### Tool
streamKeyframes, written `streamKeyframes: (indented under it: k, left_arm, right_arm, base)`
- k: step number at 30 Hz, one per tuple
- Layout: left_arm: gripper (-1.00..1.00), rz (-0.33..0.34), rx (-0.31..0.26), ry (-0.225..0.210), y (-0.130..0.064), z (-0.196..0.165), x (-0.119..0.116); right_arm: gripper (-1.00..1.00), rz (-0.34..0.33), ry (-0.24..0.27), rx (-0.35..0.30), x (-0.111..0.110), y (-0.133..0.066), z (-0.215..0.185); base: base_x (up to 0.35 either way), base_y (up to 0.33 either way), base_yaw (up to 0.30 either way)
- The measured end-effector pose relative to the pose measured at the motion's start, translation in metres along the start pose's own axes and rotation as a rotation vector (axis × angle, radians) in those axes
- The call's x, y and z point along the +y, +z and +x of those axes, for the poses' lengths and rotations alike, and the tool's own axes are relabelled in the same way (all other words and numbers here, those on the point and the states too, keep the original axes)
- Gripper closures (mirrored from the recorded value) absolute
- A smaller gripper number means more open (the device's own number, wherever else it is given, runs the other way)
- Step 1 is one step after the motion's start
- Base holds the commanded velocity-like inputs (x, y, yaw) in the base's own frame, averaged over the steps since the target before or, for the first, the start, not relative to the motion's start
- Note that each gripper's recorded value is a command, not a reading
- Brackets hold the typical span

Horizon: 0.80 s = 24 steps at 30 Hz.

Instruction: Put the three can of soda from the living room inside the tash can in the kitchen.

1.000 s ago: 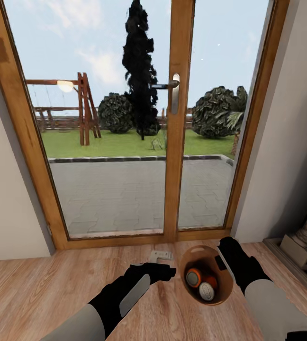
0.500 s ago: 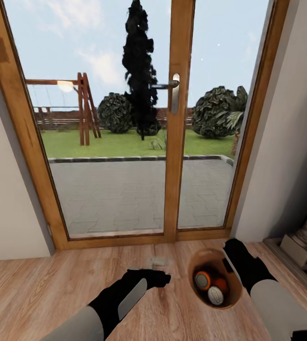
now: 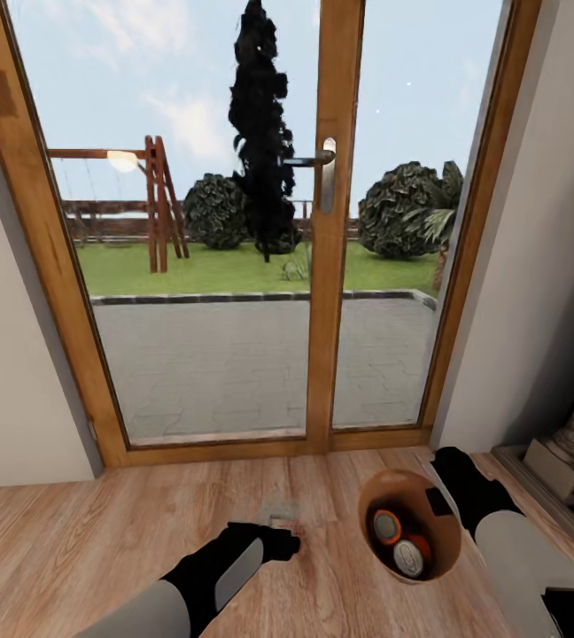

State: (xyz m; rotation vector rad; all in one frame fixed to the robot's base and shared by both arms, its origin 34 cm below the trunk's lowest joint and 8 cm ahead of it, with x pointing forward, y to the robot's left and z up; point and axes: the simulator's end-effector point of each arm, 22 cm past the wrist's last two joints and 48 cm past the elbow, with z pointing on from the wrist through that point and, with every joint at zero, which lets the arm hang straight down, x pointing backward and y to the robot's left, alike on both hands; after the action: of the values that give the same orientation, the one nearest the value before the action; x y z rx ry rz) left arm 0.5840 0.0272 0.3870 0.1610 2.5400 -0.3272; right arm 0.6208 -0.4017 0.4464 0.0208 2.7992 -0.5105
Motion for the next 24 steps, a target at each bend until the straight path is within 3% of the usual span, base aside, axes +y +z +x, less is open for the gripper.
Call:
streamKeyframes:
  k: [10,19,24]
  left_arm:
    - [-1.00,-0.026,0.026,-0.013,0.004,0.013,0.013]
    - [-1.00,-0.065,0.051,-0.026,0.009,0.029,0.032]
    - [-1.00,-0.075,0.060,-0.033,0.011,0.034,0.037]
  right_arm:
    - [1.00,0.027,0.012,-0.014,-0.022,0.018,0.009]
    - [1.00,0.018,0.025,-0.011,-0.025,0.022,0.013]
    - [1.00,-0.018,0.086,0.028,-0.028,0.033,0.031]
  base:
    - [0.000,0.000,0.000]
    - [0.000,0.000,0.000]
    - [0.000,0.000,0.000]
